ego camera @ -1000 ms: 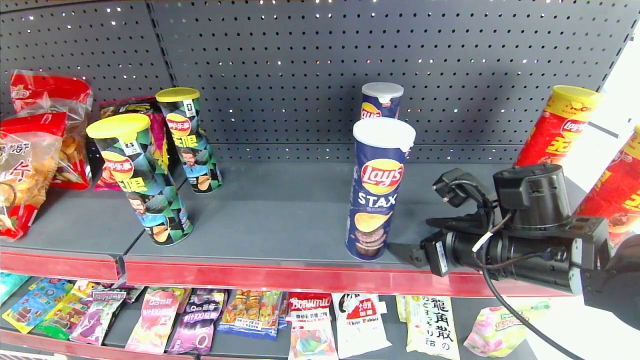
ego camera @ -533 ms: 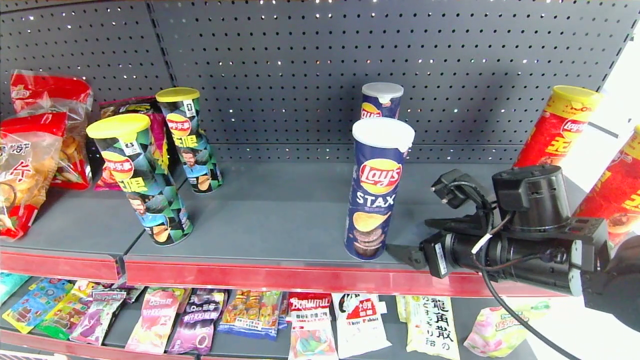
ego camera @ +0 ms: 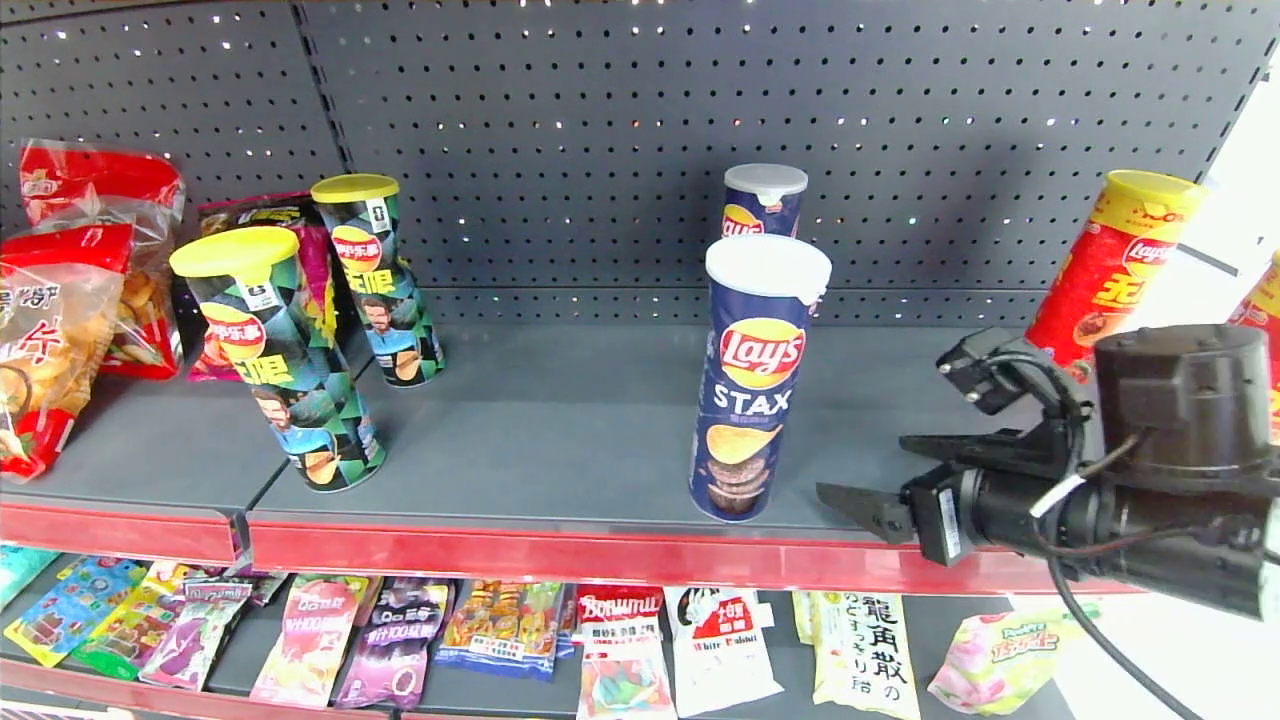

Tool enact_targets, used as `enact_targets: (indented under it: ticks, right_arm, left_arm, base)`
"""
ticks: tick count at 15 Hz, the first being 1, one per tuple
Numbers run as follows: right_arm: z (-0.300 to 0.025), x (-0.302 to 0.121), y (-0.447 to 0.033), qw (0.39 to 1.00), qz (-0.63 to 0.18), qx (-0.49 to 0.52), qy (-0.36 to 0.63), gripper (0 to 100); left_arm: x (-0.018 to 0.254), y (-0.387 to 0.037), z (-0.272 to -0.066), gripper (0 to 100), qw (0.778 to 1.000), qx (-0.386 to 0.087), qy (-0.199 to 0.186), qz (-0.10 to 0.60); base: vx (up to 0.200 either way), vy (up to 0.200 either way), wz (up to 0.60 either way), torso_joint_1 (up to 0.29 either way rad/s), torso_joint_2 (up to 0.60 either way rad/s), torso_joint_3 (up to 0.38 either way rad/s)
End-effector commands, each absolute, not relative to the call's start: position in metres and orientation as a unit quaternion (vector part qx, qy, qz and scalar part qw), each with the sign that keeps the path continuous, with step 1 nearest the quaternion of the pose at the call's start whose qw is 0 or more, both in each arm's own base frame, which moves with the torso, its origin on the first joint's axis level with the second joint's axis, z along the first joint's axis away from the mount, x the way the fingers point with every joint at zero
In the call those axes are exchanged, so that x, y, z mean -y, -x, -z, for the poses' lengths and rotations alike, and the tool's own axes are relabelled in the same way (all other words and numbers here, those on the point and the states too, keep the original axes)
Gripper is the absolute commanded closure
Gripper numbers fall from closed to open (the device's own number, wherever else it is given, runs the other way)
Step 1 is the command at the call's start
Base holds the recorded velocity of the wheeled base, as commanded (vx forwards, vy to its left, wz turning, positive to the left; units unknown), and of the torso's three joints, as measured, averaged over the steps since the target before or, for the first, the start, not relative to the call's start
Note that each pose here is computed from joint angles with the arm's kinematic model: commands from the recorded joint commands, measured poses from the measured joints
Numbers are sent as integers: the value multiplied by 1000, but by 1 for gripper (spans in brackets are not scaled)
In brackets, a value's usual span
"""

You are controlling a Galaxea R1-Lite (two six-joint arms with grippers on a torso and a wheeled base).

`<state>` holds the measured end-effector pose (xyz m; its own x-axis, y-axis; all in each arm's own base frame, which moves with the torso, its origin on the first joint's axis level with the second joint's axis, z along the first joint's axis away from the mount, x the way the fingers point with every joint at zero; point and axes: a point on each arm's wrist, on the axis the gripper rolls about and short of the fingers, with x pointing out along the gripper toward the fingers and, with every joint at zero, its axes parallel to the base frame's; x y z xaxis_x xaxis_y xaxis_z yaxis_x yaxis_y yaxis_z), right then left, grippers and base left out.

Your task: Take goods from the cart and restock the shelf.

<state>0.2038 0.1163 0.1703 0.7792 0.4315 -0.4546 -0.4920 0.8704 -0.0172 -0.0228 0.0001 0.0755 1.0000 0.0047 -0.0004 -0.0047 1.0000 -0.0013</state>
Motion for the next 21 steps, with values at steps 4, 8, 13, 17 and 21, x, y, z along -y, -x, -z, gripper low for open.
enact_targets:
  ticks: [4,8,13,17,21]
  right_arm:
    - [-184,-58,-112,963,-236,-118,61,0]
    - [-150,-21,-60,963,-248,-73,79,0]
    - [-115,-9,-23,975,-200,-30,87,0]
    - [-89,-7,8,989,-121,-29,73,0]
    - [-81,-3,21,995,-78,6,54,0]
  left_arm:
    - [0,23,-75,0,1000,0,1,-3]
    - [0,23,-75,0,1000,0,1,-3]
    - [0,23,-75,0,1000,0,1,-2]
    - [0,23,-75,0,1000,0,2,-3]
    - [0,23,-75,0,1000,0,1,-3]
  base:
    - [0,0,0,0,0,0]
    - [0,0,0,0,0,0]
    - [0,0,0,0,0,0]
    - [0,0,0,0,0,0]
    - [0,0,0,0,0,0]
